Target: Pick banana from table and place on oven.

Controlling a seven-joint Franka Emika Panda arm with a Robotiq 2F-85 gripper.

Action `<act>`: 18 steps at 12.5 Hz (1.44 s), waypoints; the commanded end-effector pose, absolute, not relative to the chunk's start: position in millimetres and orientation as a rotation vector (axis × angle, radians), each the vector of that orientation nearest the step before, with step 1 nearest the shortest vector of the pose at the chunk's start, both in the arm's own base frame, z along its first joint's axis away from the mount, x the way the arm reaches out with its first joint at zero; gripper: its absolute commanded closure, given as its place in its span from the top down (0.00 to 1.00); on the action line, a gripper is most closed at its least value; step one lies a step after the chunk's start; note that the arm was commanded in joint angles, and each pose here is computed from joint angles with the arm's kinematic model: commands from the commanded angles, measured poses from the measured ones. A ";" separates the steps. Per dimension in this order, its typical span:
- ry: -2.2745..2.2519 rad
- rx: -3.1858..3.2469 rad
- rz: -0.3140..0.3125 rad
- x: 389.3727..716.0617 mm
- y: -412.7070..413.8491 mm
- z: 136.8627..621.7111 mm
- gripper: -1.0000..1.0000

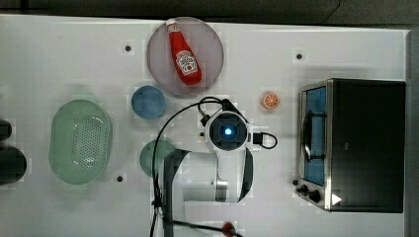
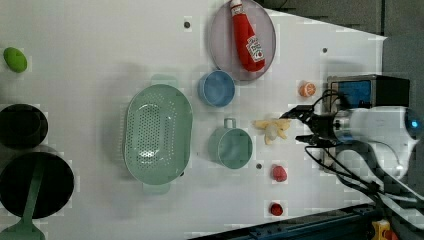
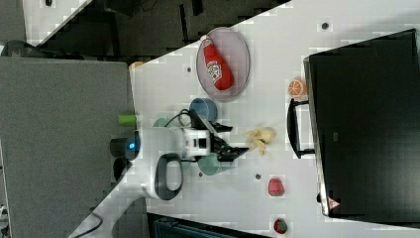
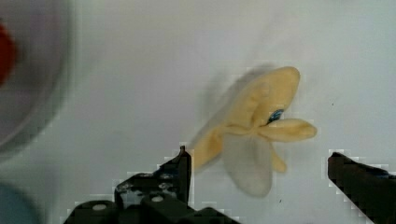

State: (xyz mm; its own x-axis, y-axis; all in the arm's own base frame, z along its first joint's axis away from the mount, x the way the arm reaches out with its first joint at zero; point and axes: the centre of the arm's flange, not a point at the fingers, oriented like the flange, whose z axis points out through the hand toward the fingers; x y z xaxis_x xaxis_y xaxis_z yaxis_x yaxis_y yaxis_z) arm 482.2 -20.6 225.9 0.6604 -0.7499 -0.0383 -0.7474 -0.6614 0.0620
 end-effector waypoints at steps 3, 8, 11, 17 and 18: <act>-1.338 2.808 -0.030 478.3 -26.8 176.9 1.00; -1.329 2.815 -0.022 474.9 -23.7 151.0 0.59; -1.328 2.827 0.012 478.2 -21.9 154.6 0.26; -1.358 2.877 0.247 514.2 -20.6 266.2 0.26; -1.361 2.879 0.263 515.1 -20.8 300.4 0.26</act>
